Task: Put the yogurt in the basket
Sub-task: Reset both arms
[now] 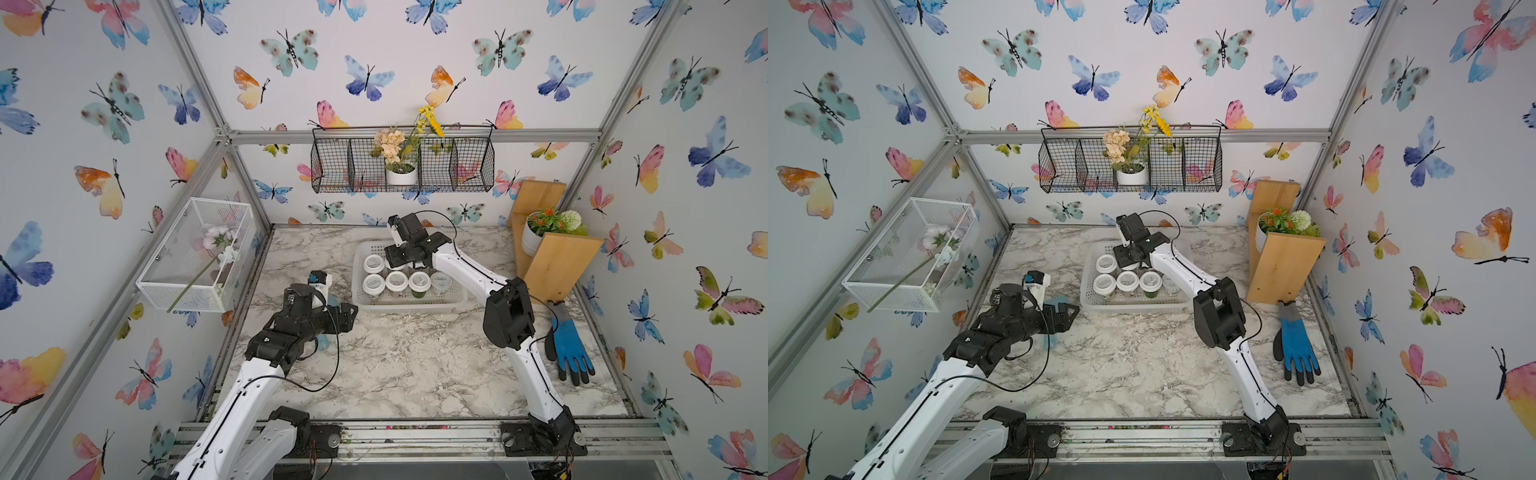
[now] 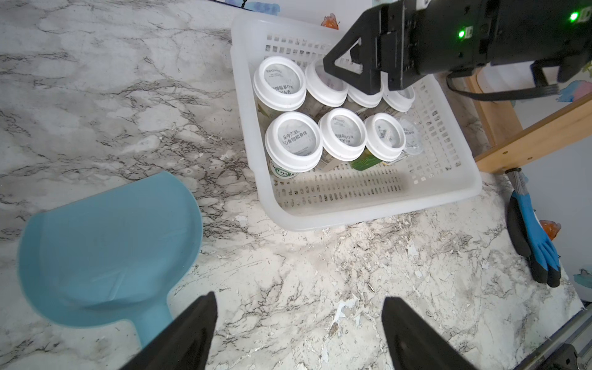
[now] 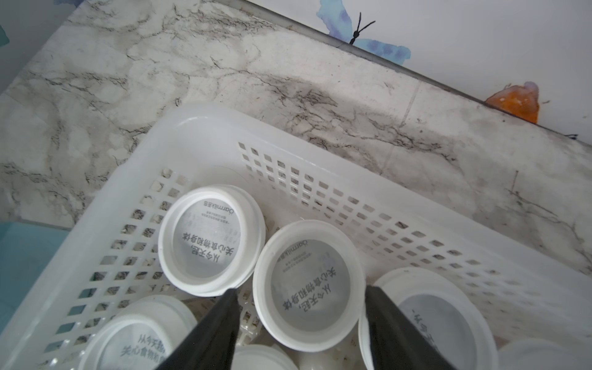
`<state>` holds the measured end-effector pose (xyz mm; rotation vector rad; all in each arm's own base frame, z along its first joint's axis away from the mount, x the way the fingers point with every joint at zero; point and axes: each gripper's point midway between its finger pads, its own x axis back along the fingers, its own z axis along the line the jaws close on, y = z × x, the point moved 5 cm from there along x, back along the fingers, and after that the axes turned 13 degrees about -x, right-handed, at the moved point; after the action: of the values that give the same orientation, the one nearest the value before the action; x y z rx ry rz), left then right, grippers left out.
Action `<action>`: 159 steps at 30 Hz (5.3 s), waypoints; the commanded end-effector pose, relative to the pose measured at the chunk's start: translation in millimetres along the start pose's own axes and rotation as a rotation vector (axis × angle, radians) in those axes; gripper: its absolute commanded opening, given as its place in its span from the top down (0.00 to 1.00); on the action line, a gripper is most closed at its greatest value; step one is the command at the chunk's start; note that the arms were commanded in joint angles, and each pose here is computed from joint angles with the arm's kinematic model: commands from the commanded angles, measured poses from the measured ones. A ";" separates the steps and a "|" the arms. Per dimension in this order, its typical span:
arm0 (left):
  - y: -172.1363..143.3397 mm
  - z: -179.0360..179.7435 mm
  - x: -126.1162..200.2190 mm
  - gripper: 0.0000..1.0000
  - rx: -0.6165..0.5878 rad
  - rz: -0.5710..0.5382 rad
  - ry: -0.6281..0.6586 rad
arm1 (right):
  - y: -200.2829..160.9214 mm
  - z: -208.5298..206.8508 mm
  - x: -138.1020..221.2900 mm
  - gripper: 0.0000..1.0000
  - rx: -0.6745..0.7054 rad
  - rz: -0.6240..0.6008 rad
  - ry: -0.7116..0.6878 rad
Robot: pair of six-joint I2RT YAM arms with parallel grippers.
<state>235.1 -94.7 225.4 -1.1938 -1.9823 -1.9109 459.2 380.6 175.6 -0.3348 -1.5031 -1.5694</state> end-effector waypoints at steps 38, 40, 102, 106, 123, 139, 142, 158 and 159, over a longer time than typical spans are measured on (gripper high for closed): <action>-3.1 -2.1 -1.0 0.14 -0.004 -0.005 -0.029 | -10.9 33.0 20.4 0.42 -0.016 0.022 0.190; -2.7 -2.1 -0.5 0.14 -0.004 -0.006 -0.029 | -4.2 32.4 35.4 0.40 -0.010 -0.003 0.184; -3.7 2.6 -0.4 0.15 -0.015 -0.007 0.010 | -102.7 -57.0 121.5 0.41 -0.067 0.109 -0.019; -2.2 2.1 -1.7 0.15 -0.013 -0.004 0.004 | -96.8 -53.8 116.7 0.42 -0.070 0.107 -0.006; 55.5 13.6 -14.1 0.01 -0.072 -0.250 0.083 | -95.3 -91.7 191.5 0.01 -0.097 -0.085 -0.188; 44.0 28.9 -21.8 0.01 -0.265 -0.338 0.216 | -114.3 -140.3 213.8 0.01 -0.071 -0.209 -0.236; 41.1 34.0 -19.9 0.01 -0.295 -0.355 0.267 | -122.5 -147.9 218.0 0.01 -0.058 -0.300 -0.252; -0.9 81.3 -32.0 0.01 -0.252 -0.440 0.398 | -166.5 -230.1 219.5 0.01 -0.134 -0.580 -0.471; -2.9 82.6 -35.4 0.01 -0.252 -0.446 0.393 | -170.8 -236.4 219.6 0.01 -0.141 -0.598 -0.478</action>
<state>284.2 -35.0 179.0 -0.4576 -1.8380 -2.3818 297.1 66.5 158.8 -0.4585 -1.9189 -2.0467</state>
